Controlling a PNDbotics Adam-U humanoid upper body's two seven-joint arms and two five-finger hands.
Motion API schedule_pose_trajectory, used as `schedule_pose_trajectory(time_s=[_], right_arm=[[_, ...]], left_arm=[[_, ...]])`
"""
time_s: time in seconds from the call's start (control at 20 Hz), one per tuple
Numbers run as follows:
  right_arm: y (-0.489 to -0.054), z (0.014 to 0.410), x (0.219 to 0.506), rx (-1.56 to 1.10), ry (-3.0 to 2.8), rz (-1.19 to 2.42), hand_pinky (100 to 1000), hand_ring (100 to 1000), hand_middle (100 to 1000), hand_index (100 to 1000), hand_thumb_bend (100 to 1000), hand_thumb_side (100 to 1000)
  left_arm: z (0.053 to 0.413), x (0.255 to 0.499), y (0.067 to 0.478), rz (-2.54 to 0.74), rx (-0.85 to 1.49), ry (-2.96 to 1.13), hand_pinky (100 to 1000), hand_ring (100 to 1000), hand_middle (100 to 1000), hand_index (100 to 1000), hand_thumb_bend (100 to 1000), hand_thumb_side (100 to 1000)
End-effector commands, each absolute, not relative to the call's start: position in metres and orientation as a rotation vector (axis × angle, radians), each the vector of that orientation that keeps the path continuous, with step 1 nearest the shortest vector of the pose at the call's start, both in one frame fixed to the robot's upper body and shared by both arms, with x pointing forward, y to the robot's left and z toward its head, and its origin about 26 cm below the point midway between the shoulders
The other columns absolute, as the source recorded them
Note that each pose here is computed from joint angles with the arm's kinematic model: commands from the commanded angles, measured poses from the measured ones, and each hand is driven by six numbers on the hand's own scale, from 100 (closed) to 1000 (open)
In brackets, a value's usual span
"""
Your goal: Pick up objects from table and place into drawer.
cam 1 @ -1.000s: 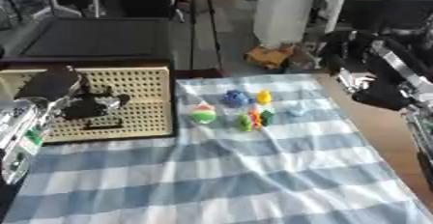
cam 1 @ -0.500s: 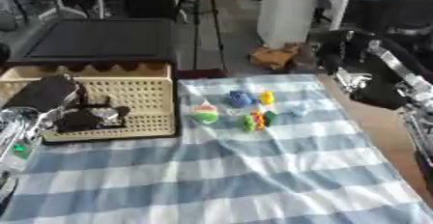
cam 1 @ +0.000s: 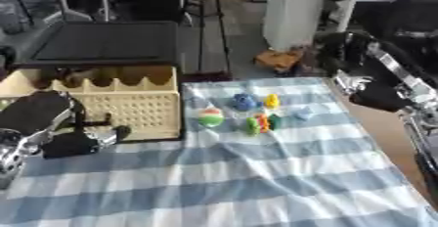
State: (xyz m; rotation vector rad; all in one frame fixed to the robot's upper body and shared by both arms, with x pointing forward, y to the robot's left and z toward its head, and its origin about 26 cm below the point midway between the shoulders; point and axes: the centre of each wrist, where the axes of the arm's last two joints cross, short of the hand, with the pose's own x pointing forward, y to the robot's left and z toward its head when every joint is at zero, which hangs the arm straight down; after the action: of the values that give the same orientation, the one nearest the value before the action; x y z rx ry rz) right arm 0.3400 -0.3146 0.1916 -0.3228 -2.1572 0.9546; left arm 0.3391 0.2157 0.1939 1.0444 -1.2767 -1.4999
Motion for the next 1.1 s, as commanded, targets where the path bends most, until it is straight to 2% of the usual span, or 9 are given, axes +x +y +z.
schedule_pose_trajectory(time_s=[0.05,0.45,0.8,1.1], right_arm=[[-0.322,0.202,0.339,-0.37,-2.16,0.976,613,614,612,832,100,503],[-0.323,0.2,0.339,-0.37,-2.151,0.98,614,614,611,832,100,505],[-0.324,0.199,0.339,-0.371,-2.148,0.979,613,614,611,831,100,508],[-0.324,0.199,0.339,-0.371,-2.145,0.979,614,615,611,831,100,511]], left_arm=[[0.211,0.327,0.216,-1.491,1.064,-1.342,100,100,100,376,638,1000],[0.205,0.315,0.216,-1.504,1.004,-1.349,100,100,100,408,642,1000],[0.188,0.321,0.221,-1.515,0.945,-1.278,100,100,100,598,645,1000],[0.178,0.328,0.226,-1.509,0.946,-1.233,100,100,100,682,653,1000]])
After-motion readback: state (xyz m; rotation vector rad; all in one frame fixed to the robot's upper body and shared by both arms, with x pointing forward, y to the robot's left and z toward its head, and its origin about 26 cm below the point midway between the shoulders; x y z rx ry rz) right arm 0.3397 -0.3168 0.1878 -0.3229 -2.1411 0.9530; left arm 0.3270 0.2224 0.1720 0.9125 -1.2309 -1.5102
